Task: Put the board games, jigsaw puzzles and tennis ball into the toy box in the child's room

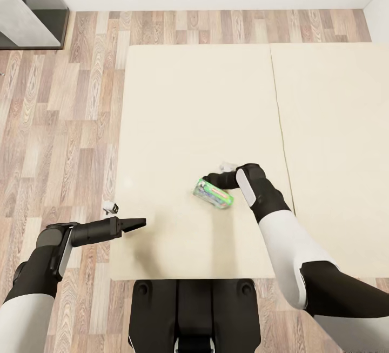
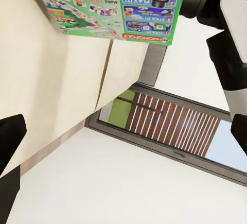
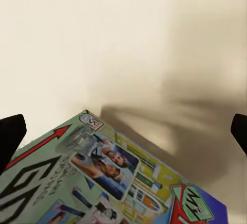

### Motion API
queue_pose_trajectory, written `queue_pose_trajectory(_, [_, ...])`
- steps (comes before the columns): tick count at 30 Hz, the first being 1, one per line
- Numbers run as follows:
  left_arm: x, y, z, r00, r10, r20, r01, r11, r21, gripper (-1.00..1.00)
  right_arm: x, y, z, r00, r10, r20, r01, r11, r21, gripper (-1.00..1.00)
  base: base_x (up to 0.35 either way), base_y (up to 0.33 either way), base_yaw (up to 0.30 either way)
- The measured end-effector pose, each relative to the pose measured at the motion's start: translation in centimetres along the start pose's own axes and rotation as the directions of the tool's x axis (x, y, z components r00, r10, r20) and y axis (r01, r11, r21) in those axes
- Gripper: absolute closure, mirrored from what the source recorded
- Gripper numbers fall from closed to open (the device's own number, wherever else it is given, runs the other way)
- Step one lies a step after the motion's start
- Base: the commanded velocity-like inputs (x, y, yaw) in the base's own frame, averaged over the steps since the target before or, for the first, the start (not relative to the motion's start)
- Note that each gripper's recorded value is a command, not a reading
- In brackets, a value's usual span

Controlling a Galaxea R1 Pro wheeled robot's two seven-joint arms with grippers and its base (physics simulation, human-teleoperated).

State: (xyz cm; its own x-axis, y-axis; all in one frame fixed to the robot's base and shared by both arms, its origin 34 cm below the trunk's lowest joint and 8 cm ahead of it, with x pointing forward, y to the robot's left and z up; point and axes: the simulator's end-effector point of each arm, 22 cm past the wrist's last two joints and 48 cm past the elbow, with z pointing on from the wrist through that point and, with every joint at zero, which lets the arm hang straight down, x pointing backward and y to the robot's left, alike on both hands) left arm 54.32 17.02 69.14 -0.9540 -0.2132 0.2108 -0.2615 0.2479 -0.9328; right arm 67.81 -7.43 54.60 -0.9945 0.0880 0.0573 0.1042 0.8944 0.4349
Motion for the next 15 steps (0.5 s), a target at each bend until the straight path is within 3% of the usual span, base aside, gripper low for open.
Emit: queue_pose_trajectory(15, [-0.02, -0.03, 0.00, 1.000, 0.000, 0.001, 0.000, 1.000, 0.001, -1.00, 0.91, -0.76, 0.40, 1.000, 0.005, -0.031, -0.004, 1.000, 0.021, -1.00, 0.000, 0.000, 0.000])
